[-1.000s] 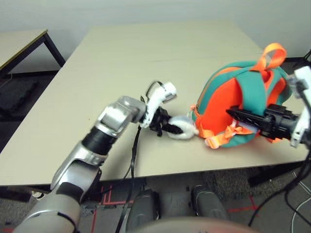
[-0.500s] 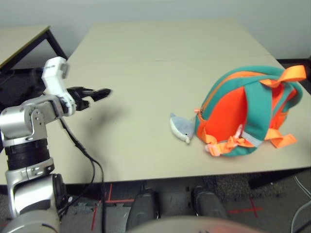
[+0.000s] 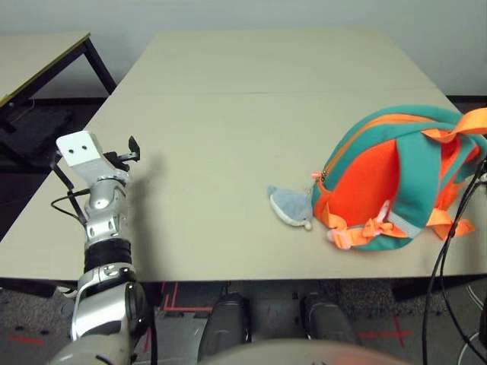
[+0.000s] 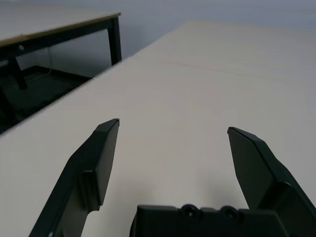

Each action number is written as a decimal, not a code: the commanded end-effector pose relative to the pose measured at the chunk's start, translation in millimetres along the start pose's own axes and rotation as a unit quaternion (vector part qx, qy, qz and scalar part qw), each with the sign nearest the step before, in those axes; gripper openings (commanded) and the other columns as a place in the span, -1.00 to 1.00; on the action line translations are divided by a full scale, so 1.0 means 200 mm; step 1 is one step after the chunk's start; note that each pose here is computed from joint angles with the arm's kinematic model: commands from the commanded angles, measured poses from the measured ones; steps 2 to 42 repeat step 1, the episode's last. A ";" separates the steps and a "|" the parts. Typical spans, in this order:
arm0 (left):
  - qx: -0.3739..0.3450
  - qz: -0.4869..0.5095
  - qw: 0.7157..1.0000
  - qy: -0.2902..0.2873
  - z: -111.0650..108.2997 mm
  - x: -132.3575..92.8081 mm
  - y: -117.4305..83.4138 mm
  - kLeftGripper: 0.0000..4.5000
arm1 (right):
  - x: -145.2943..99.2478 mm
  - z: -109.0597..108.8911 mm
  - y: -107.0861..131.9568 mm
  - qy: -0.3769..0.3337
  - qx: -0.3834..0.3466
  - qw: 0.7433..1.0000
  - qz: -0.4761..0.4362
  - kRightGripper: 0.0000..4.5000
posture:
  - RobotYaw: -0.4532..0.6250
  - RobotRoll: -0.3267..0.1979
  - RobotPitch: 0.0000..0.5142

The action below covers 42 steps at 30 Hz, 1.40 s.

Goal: Put the pencil case into the backpack and zip it.

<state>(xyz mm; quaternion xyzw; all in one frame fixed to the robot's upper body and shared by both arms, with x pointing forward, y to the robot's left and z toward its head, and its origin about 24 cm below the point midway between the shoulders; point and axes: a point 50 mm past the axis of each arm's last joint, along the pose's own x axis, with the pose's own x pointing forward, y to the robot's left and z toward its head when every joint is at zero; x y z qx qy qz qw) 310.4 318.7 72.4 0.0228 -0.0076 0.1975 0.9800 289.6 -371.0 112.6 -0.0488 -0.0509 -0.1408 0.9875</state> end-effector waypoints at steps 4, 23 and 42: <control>0.001 -0.009 1.000 0.025 -0.07 -0.01 -0.05 1.00 | -0.04 -0.09 0.02 0.020 -0.009 1.000 0.022 0.98 | -0.20 0.25 -0.80; 0.001 -0.009 1.000 0.025 -0.07 -0.01 -0.05 1.00 | -0.04 -0.09 0.02 0.020 -0.009 1.000 0.022 0.98 | -0.20 0.25 -0.80; 0.001 -0.009 1.000 0.025 -0.07 -0.01 -0.05 1.00 | -0.04 -0.09 0.02 0.020 -0.009 1.000 0.022 0.98 | -0.20 0.25 -0.80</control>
